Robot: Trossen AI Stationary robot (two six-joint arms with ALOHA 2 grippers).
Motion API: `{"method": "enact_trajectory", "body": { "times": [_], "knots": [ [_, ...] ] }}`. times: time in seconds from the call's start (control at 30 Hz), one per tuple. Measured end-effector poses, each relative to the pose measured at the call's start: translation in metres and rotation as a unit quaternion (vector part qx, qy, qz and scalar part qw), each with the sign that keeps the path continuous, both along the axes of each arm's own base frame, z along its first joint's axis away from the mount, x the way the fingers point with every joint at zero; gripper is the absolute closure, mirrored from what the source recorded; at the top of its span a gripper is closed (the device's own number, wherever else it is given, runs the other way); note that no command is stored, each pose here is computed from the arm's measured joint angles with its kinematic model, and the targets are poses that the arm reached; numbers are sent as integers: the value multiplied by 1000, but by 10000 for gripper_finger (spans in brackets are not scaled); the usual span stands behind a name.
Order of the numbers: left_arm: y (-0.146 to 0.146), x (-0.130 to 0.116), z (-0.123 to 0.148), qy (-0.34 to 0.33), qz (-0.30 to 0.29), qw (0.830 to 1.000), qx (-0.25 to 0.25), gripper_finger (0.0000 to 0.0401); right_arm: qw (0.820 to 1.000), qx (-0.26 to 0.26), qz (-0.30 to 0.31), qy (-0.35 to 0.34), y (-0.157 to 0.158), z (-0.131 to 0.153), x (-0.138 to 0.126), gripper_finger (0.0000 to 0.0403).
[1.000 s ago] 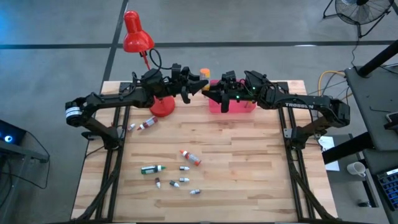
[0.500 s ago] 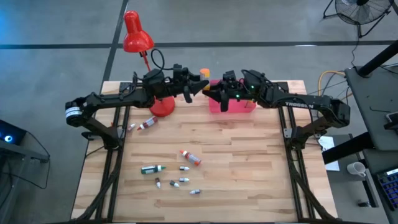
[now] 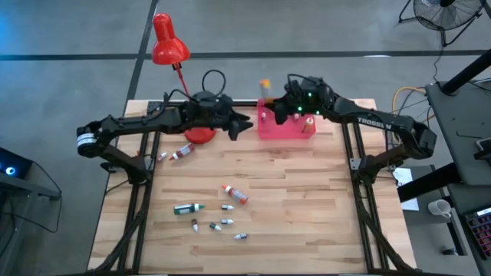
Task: Pick & Place food coloring
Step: Put the large yellow food coloring bottle into the red bin
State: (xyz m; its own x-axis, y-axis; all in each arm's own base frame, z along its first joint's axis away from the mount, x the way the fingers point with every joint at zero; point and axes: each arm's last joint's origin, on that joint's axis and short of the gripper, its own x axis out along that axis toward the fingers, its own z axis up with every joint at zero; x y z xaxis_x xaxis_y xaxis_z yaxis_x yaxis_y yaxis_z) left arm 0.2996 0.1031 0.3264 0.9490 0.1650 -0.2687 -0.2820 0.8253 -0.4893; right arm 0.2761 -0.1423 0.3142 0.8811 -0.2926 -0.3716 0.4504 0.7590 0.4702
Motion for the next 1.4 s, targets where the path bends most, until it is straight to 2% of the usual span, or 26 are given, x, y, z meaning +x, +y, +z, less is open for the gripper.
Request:
{"method": "enact_trajectory", "body": {
  "times": [0.1,0.17,0.23,0.37,0.5,0.57,0.73,0.8,0.93,1.07,1.27,1.4],
  "knots": [
    [-1,-3,-9,47,2,999,-8,208,998,37,0,41,-6,-7,-11,297],
    [-2,-5,-13,70,1,997,-17,208,993,91,17,69,-10,-15,-19,297],
    [-3,-6,-17,86,1,996,-23,208,984,140,28,105,-12,-21,-28,297],
    [-3,-9,-25,109,1,994,-34,208,963,193,36,184,-9,-23,-42,296],
    [-4,-10,-27,121,0,992,-39,208,934,270,78,220,2,-19,-51,293],
    [-4,-10,-28,127,-4,991,-43,208,910,309,91,259,10,-19,-58,292],
    [-5,-11,-29,131,-14,990,-48,208,831,395,98,379,36,-27,-77,292],
    [-5,-11,-30,131,-15,990,-46,208,800,419,97,419,45,-33,-84,292],
    [-5,-11,-34,138,-18,990,-40,208,752,446,97,475,62,-47,-89,292],
    [-5,-11,-36,141,-12,989,-38,208,699,492,104,508,81,-66,-94,289],
    [-5,-14,-50,156,0,987,-41,208,619,555,145,536,115,-90,-100,285],
    [-5,-15,-59,158,1,986,-44,208,555,597,169,555,139,-104,-109,286]
  ]
}}
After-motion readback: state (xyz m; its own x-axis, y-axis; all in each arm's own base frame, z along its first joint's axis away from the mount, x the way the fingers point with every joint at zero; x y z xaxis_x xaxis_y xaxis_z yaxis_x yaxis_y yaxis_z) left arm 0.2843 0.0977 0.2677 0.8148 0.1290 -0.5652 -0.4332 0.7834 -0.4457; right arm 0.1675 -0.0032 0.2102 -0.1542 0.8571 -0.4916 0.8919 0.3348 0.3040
